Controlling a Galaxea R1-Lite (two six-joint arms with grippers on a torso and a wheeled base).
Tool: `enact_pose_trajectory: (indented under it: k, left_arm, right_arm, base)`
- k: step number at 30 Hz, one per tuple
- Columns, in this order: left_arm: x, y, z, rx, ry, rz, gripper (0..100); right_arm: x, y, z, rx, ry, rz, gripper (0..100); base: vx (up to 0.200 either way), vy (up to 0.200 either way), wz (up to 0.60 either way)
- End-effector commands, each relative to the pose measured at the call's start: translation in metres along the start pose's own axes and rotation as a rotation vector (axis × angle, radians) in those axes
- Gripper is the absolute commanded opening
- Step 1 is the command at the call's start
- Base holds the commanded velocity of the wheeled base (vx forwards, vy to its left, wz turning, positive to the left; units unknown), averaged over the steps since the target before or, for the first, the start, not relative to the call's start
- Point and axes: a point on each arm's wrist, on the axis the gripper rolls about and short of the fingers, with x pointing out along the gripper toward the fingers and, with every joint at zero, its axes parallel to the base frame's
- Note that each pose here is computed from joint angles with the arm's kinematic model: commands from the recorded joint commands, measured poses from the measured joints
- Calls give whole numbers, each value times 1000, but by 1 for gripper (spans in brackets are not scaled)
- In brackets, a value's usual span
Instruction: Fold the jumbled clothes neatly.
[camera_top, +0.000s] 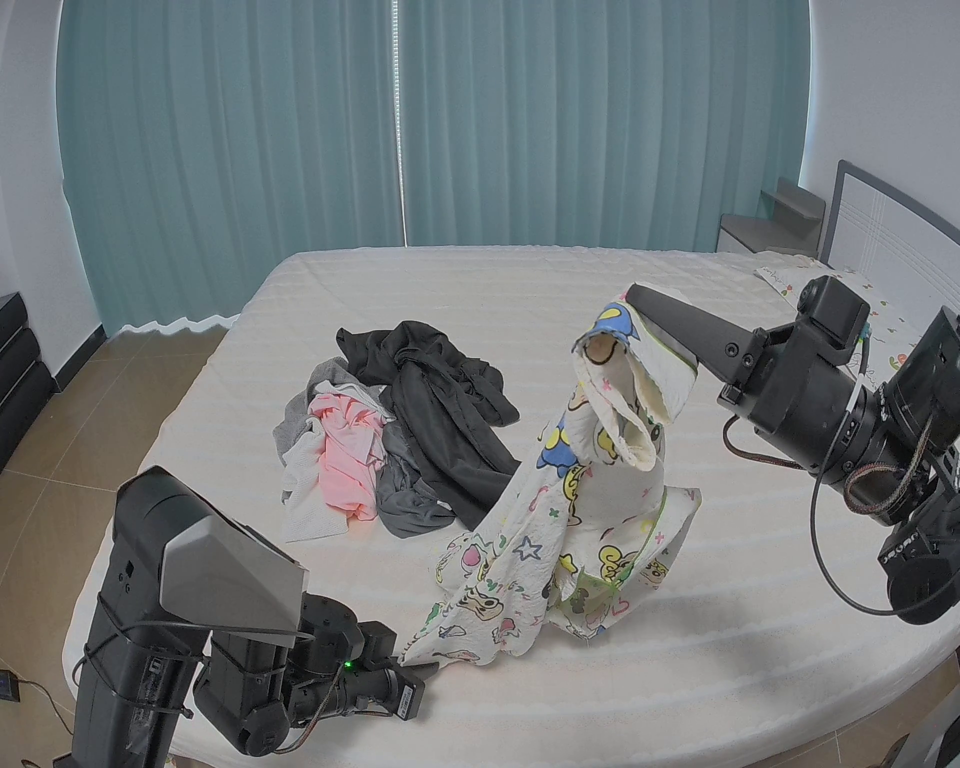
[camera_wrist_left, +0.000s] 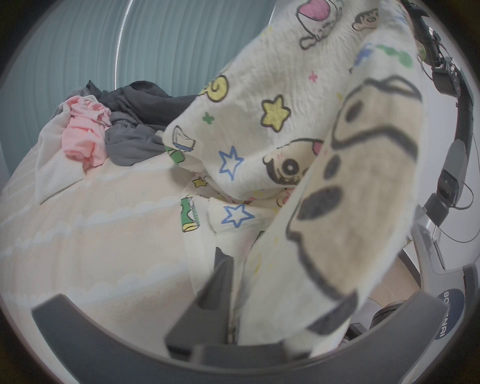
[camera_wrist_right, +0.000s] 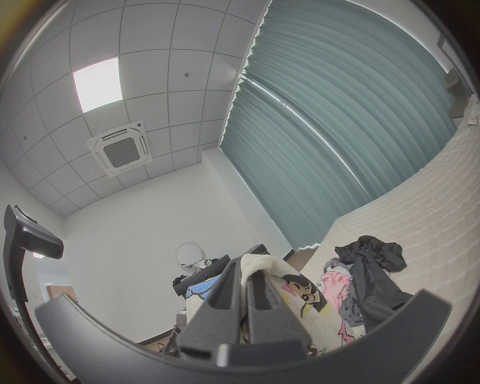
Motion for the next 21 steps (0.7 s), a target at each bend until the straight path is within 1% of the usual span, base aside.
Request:
enact_pose_trajectory:
  k: [1, 4, 5, 6, 7, 8, 9, 10, 11, 12, 13, 15, 16, 17, 18, 19, 20, 21]
  left_arm:
    - [-23, 7, 18, -16, -70, 38, 0]
    - [-44, 10, 34, -37, -139, 80, 0]
    - [-47, 10, 37, -45, -150, 85, 0]
    - [-59, 8, 50, -74, -213, 103, 0]
    - [-61, 7, 51, -80, -223, 104, 0]
    - [-71, 5, 64, -115, -288, 120, 0]
    - [-78, 4, 71, -137, -330, 131, 0]
    - [-81, 3, 75, -147, -353, 138, 0]
    - [-90, 2, 84, -167, -405, 158, 0]
    - [-90, 3, 84, -168, -409, 162, 0]
    - [-100, 6, 94, -175, -470, 206, 0]
    - [-106, 9, 101, -181, -516, 244, 0]
    - [-109, 13, 108, -188, -560, 292, 0]
    - [-109, 13, 108, -188, -560, 292, 0]
    - [-113, 19, 120, -201, -634, 387, 0]
    - [-115, 22, 128, -209, -676, 441, 0]
    - [-119, 24, 138, -214, -729, 474, 0]
    - [-119, 24, 138, -214, -729, 474, 0]
  right_arm:
    - [-15, -27, -2, -1, 13, -111, 0]
    - [-27, -47, -2, 1, 14, -194, 0]
    - [-28, -50, -2, 2, 14, -206, 0]
    - [-35, -60, -1, -2, 11, -251, 0]
    - [-36, -62, -1, -3, 12, -258, 0]
    - [-42, -72, -1, -3, 12, -302, 0]
    - [-47, -78, -2, -5, 15, -331, 0]
    - [-49, -81, -2, -7, 13, -344, 0]
    - [-54, -87, -2, -8, 15, -375, 0]
    - [-54, -87, -2, -9, 13, -378, 0]
    - [-58, -94, -2, -7, 11, -411, 0]
    - [-61, -98, -1, -6, 3, -432, 0]
    - [-62, -102, 0, -6, -4, -451, 0]
    - [-62, -102, 0, -6, -4, -451, 0]
    - [-63, -108, 3, -15, -25, -479, 0]
    - [-62, -108, 6, -23, -42, -486, 0]
    - [-60, -108, 9, -35, -60, -489, 0]
    - [-60, -108, 9, -35, -60, -489, 0]
  base:
    - [0, 0, 0]
    - [0, 0, 0]
    - [0, 0, 0]
    - [0, 0, 0]
    - [0, 0, 0]
    - [0, 0, 0]
    - [0, 0, 0]
    - [0, 0, 0]
    - [0, 0, 0]
    - [0, 0, 0]
    - [0, 0, 0]
    - [0, 0, 0]
    - [0, 0, 0]
    - [0, 0, 0]
    - [0, 0, 0]
    - [0, 0, 0]
    - [0, 0, 0]
    - [0, 0, 0]
